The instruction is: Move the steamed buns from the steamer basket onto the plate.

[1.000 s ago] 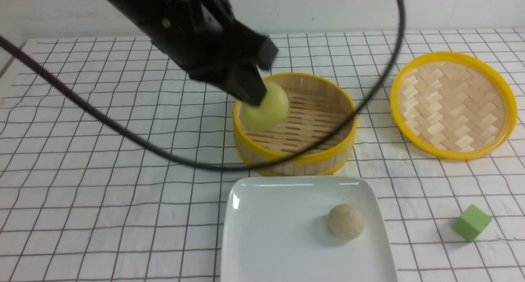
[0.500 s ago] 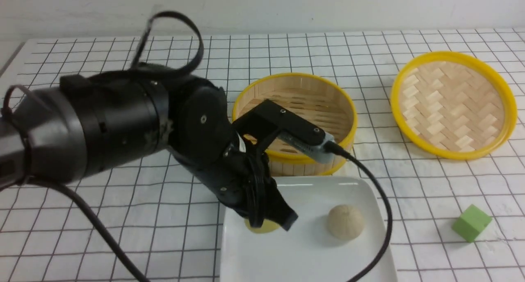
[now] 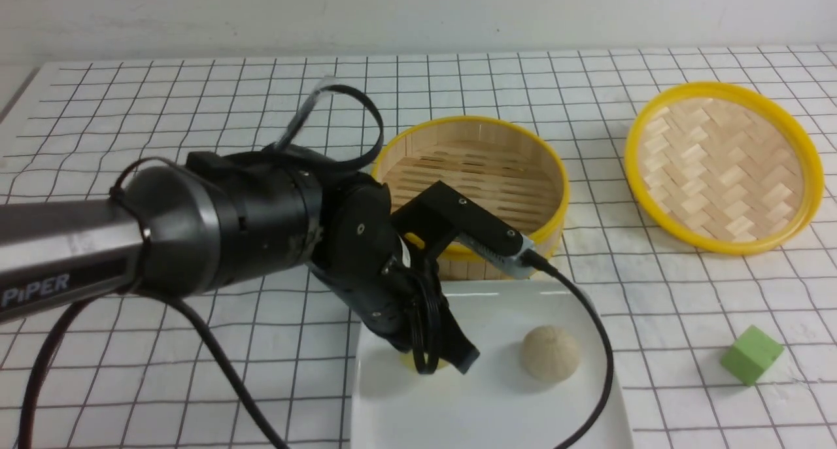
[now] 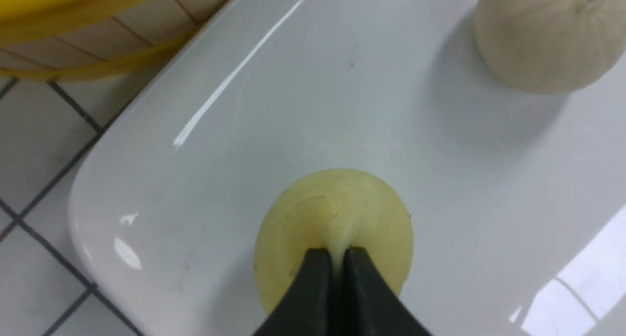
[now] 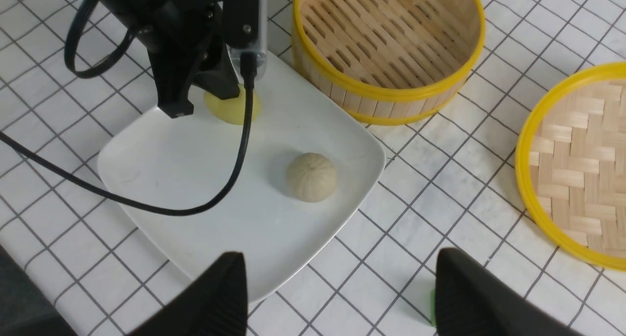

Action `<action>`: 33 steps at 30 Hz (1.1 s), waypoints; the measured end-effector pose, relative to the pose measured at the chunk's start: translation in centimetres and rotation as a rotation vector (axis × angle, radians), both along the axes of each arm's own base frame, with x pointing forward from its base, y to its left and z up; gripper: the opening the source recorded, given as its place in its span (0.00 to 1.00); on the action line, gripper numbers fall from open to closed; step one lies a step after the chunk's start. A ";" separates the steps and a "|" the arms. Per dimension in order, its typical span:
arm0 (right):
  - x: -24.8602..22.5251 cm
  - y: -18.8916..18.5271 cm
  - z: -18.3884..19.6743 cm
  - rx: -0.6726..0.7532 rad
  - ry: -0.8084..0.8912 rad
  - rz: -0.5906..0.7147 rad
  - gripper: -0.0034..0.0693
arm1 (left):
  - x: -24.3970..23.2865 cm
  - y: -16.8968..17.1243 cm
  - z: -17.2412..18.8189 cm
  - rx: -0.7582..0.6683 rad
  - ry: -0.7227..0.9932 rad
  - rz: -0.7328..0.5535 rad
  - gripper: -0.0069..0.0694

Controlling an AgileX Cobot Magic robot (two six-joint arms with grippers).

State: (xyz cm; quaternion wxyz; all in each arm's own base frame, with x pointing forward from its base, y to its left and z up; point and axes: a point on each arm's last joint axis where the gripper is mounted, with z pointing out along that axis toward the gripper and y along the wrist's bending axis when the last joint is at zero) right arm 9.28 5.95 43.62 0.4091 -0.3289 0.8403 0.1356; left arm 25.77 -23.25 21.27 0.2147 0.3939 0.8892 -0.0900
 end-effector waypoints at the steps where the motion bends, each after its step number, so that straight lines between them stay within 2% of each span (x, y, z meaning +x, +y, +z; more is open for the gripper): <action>1: 0.0 0.0 0.0 0.000 0.001 0.000 0.74 | 0.0 0.0 -0.1 -0.001 -0.001 0.000 0.11; 8: 0.0 0.0 0.0 -0.001 0.001 0.000 0.74 | 0.1 0.0 0.0 0.002 -0.007 -0.003 0.16; 14: -0.1 0.0 0.0 -0.001 0.007 0.003 0.74 | 0.0 0.3 -0.2 0.038 0.000 0.004 0.39; 16: -0.1 0.0 0.0 -0.003 0.006 0.005 0.74 | 0.2 0.5 -0.2 0.052 -0.015 0.019 0.50; 20: -0.1 0.1 0.0 0.006 0.010 0.012 0.74 | 0.7 0.6 0.6 0.070 -0.068 0.036 0.60; 24: 0.0 0.1 0.1 0.013 -0.003 0.012 0.74 | 1.4 0.6 3.2 0.064 -0.165 0.039 0.63; 29: 0.4 0.2 0.6 0.049 -0.074 -0.006 0.74 | 1.9 1.7 10.2 0.053 -0.370 0.090 0.63; 33: 0.7 0.3 1.0 0.074 -0.121 -0.020 0.74 | 1.6 3.2 14.2 0.059 -0.492 0.160 0.63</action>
